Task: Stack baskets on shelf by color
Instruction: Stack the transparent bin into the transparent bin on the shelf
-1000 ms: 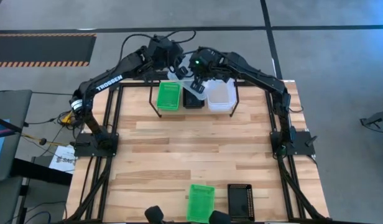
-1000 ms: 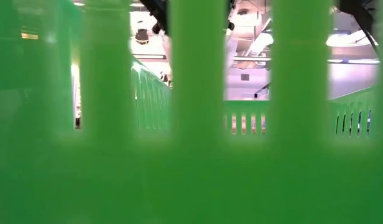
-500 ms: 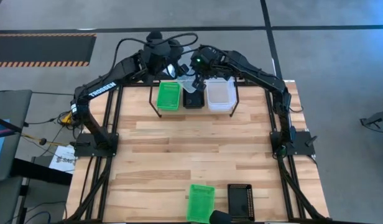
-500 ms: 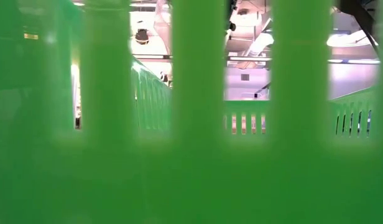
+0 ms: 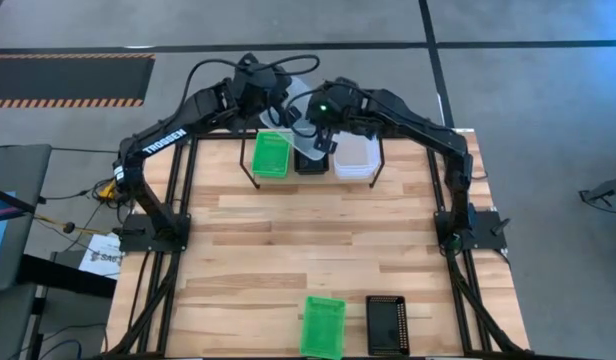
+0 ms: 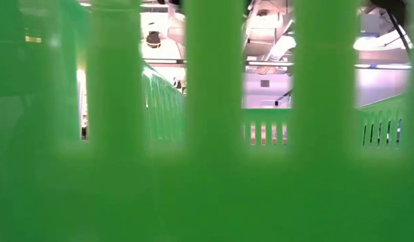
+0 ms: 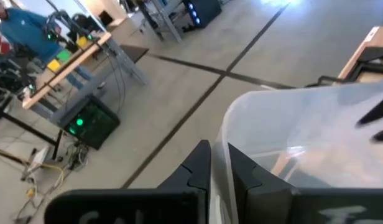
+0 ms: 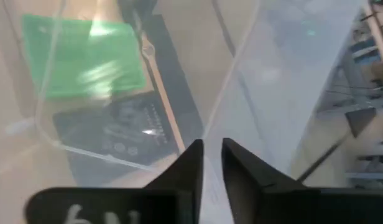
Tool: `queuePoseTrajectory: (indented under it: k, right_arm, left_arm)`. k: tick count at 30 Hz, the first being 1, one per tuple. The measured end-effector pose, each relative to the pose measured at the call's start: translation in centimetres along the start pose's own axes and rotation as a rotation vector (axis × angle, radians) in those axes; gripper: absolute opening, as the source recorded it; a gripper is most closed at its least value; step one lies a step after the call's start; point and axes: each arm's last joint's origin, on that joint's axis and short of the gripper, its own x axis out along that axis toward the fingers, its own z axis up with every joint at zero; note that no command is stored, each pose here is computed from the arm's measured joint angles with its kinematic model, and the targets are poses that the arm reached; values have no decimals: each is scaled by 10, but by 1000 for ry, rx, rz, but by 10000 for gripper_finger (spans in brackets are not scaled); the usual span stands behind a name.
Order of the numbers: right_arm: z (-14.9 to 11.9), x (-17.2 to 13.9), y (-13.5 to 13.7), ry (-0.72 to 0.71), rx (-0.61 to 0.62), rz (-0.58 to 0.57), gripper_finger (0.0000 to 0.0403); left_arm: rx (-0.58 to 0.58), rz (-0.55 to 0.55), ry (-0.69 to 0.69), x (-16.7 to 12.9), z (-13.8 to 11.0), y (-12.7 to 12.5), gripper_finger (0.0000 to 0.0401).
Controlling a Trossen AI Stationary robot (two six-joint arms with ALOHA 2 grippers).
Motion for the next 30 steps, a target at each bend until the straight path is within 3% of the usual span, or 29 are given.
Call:
queuePoseTrajectory:
  k: [5, 12, 25, 30]
  right_arm:
    - [-1, -20, 2, -17, -19, -31, 137]
    - [-6, -24, -3, 19, 22, -64, 190]
    - [4, -40, 6, -76, 21, -95, 193]
    - [-7, -35, -1, 3, 94, -87, 192]
  left_arm:
    - [1, -7, 51, 7, -6, 0, 3]
    - [18, -8, 67, 14, -8, -5, 3]
    - [55, -25, 168, 60, -23, -20, 3]
    - [54, -29, 163, 63, -23, -22, 3]
